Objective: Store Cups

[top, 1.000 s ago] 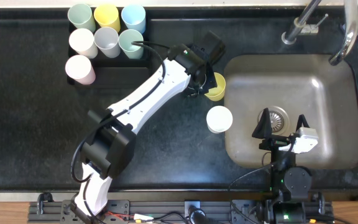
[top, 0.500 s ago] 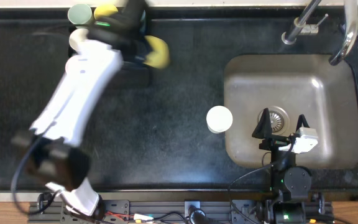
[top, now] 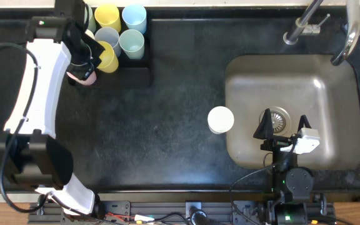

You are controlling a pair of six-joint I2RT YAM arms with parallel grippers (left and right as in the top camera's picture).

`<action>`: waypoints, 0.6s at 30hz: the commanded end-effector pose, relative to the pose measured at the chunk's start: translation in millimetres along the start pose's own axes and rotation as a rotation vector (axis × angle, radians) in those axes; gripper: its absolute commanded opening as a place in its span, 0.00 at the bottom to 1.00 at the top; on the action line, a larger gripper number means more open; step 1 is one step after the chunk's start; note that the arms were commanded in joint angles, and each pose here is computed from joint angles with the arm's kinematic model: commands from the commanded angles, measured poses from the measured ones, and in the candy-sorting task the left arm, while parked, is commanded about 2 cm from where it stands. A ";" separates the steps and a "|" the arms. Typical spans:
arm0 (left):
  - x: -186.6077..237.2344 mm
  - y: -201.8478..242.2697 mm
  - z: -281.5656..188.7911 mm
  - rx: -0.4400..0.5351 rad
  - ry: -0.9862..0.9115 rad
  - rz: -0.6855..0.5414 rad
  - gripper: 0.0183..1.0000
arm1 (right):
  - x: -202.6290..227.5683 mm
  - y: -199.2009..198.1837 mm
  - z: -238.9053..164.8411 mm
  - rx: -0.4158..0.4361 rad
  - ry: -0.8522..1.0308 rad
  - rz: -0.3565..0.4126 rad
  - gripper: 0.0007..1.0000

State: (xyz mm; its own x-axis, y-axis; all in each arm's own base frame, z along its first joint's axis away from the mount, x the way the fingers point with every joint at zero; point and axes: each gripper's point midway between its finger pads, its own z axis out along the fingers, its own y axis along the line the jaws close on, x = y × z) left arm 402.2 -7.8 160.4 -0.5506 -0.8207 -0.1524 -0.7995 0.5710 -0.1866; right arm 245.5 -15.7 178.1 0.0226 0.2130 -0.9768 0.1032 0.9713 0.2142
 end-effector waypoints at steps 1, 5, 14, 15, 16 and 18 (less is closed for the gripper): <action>2.9 4.8 13.4 -0.017 0.017 -0.012 0.02 | 2.5 -1.5 0.3 0.004 -0.002 0.004 1.00; 1.0 9.9 20.9 -0.027 0.016 -0.023 0.02 | 2.5 -1.5 0.3 0.004 -0.002 0.004 1.00; -4.1 14.3 36.4 -0.039 0.015 -0.039 0.02 | 2.5 -1.5 0.3 0.004 -0.002 0.004 1.00; -4.4 13.6 40.0 -0.041 0.018 -0.039 0.02 | 2.5 -1.5 0.3 0.004 -0.002 0.004 1.00; -4.8 12.7 43.5 -0.043 0.019 -0.039 0.02 | 2.5 -1.5 0.3 0.004 -0.002 0.004 1.00; -5.2 11.8 50.8 -0.049 0.024 -0.039 0.02 | 2.5 -1.5 0.3 0.004 -0.002 0.004 1.00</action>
State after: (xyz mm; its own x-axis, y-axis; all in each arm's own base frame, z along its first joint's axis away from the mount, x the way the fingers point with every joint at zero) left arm 405.7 2.3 124.6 -0.5328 -0.8345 -0.1401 -0.8179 0.5504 -0.1676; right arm 245.5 -15.6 178.0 0.0221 0.2123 -0.9770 0.1029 0.9715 0.2134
